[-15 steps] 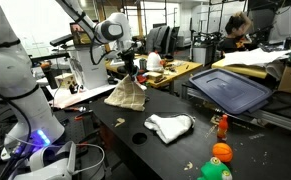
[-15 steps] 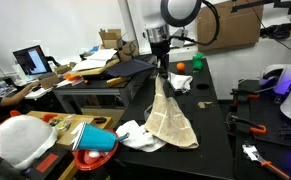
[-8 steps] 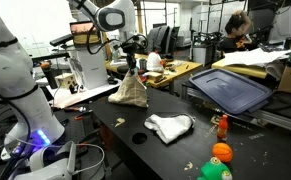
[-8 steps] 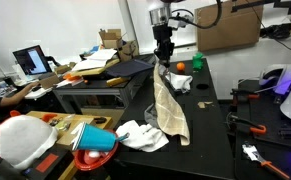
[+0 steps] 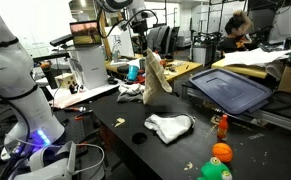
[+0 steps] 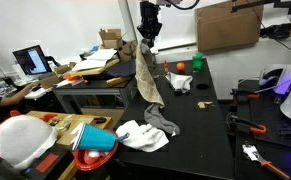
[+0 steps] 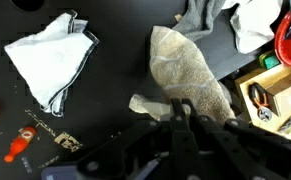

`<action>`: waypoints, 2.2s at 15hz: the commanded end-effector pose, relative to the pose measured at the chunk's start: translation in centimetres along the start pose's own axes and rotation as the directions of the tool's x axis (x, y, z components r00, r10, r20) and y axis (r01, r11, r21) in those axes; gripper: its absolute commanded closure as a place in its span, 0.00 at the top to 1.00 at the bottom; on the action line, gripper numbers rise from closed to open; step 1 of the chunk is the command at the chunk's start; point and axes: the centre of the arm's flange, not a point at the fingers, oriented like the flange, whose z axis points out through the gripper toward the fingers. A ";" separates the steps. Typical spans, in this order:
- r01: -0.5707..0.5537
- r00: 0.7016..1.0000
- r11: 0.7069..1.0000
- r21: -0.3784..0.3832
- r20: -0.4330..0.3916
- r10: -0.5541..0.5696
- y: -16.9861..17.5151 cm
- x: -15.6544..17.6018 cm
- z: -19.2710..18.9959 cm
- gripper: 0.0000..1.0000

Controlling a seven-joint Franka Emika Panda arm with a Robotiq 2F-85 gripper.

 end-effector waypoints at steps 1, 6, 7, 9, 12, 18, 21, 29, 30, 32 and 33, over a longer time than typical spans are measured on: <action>-0.010 0.999 1.000 0.022 -0.050 0.011 1.2 -0.6 -3.1 0.01; 0.056 0.996 0.997 0.044 -0.079 -0.052 3.8 -2.5 -6.4 0.01; 0.075 0.994 0.996 0.048 -0.079 -0.071 4.3 -2.9 -7.2 0.01; 0.139 0.989 0.988 0.062 -0.049 -0.136 5.2 -3.8 -8.5 0.01; 0.243 0.969 0.962 0.121 0.005 -0.246 5.8 -4.6 -9.8 0.01; 0.162 0.965 0.975 0.150 0.184 -0.188 3.7 -2.4 -9.1 0.01; 0.086 0.964 0.991 0.102 0.243 -0.108 2.0 -0.9 -7.8 0.01; -0.014 0.943 1.000 0.026 0.333 0.005 2.0 -1.2 -3.8 0.01; -0.010 0.942 0.999 0.037 0.336 -0.003 2.4 -1.6 -3.9 0.01; -0.011 0.938 0.998 0.063 0.346 -0.011 3.1 -2.0 -4.2 0.01; -0.017 0.935 0.997 0.072 0.356 -0.009 3.4 -2.1 -4.2 0.01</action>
